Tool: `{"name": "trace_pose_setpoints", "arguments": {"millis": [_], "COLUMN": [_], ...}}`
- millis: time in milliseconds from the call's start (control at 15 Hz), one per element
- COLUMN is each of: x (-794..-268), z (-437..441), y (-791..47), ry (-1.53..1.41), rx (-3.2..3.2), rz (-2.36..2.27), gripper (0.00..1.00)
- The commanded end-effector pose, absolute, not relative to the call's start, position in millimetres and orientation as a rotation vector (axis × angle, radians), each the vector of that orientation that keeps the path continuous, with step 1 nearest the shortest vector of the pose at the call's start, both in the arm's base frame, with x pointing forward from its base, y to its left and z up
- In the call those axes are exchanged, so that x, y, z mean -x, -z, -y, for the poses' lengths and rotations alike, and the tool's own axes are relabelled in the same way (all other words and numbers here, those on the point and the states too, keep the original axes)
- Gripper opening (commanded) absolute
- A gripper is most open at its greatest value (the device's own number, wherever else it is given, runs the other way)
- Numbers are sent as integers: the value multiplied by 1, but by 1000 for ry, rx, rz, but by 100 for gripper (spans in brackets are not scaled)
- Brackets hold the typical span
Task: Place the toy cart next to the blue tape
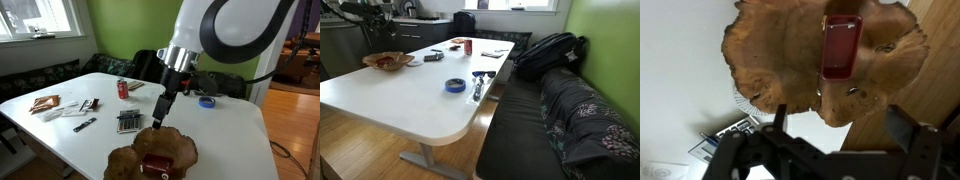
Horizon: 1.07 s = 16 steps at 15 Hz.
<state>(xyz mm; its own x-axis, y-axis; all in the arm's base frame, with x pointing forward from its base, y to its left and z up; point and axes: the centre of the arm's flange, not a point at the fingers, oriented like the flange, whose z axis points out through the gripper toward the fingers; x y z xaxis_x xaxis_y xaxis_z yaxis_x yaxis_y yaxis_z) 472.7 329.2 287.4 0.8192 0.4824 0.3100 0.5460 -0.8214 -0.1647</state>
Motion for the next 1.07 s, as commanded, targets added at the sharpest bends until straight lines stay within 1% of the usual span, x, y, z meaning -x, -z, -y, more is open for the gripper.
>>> {"name": "trace_pose_setpoints", "arguments": {"millis": [0, 67, 133, 400, 667, 867, 1000], "x": [-492, -493, -483, -490, -496, -497, -499], "z": [-338, -338, -330, -334, -343, -341, -345], "y": [-258, -254, -262, -248, -209, -187, -176], "ry": [306, 217, 308, 220, 42, -39, -50], "rx": [2786, 2824, 2789, 2822, 2837, 2836, 2824], "rz": [605, 622, 661, 644, 657, 638, 630], "gripper": [100, 100, 100, 100, 100, 100, 89]}}
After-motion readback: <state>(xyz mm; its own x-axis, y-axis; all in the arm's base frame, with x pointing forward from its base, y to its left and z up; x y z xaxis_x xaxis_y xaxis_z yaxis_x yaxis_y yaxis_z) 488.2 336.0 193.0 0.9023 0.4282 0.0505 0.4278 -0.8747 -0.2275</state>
